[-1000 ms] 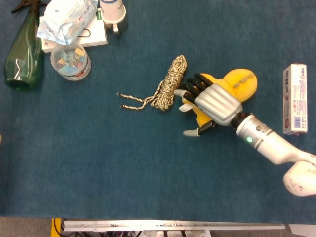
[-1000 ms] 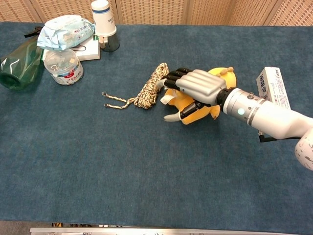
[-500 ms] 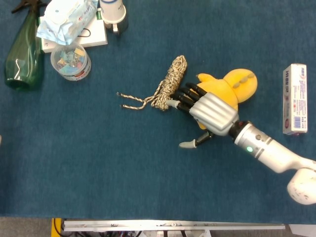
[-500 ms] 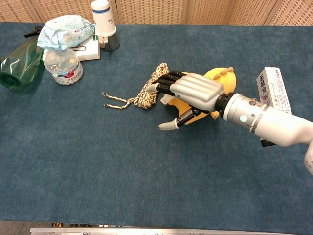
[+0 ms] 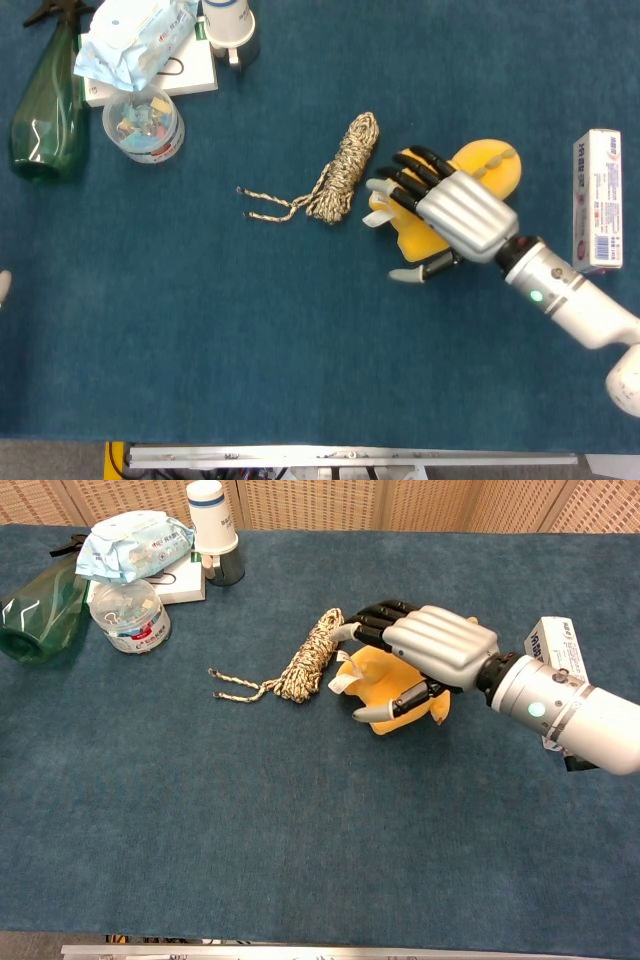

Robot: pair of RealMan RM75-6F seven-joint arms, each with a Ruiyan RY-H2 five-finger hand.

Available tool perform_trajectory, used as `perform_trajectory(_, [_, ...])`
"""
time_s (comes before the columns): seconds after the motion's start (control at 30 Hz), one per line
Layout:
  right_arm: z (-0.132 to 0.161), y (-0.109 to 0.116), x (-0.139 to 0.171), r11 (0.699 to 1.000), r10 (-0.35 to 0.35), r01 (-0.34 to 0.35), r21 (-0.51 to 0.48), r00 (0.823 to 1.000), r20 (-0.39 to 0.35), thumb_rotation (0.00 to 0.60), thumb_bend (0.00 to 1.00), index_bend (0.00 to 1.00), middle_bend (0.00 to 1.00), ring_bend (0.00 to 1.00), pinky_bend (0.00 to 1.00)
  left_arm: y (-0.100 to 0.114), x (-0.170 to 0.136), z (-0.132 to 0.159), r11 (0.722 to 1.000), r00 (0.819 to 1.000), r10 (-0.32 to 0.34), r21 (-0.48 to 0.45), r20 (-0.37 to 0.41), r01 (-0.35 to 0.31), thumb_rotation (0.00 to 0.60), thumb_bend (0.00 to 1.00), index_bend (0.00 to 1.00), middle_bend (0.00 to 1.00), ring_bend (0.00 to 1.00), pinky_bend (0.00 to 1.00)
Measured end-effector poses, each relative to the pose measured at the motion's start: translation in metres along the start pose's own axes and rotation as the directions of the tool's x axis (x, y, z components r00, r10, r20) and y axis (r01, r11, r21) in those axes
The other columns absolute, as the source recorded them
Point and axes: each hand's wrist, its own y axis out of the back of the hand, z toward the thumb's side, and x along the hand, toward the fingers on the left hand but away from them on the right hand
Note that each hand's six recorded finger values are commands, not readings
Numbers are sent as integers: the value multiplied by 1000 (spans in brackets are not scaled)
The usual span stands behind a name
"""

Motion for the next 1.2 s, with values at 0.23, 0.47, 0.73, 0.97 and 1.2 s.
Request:
perform_trajectory(0.23, [-14, -9, -2, 1000, 12, -12, 17, 999, 40, 130, 0, 123, 113, 0, 0, -1, 1, 0, 1000, 1000, -3, -1, -2, 3, 600, 246, 60, 150, 162, 73])
perform_trajectory(0.47, [-14, -21, -9, 999, 33, -34, 29, 999, 40, 131, 0, 122, 113, 0, 0, -1, 1, -1, 1000, 1000, -2, -2, -3, 2, 600, 246, 60, 150, 162, 73])
perform_trajectory(0.73, [-3, -30, -14, 998, 52, -53, 16, 999, 15, 130, 0, 122, 112, 0, 0, 0, 1, -4, 1000, 1000, 2, -6, -9, -2, 600, 246, 60, 150, 162, 73])
perform_trajectory(0.97, [9, -33, -17, 998, 55, -56, -16, 998, -16, 131, 0, 112, 113, 0, 0, 0, 0, -5, 1000, 1000, 3, -10, -9, -3, 600, 246, 60, 150, 162, 73])
perform_trajectory(1.2, [23, -35, -18, 995, 62, -66, -75, 997, -52, 131, 0, 93, 112, 0, 0, 1, -1, -6, 1000, 1000, 3, -10, -13, -3, 600, 246, 59, 149, 162, 73])
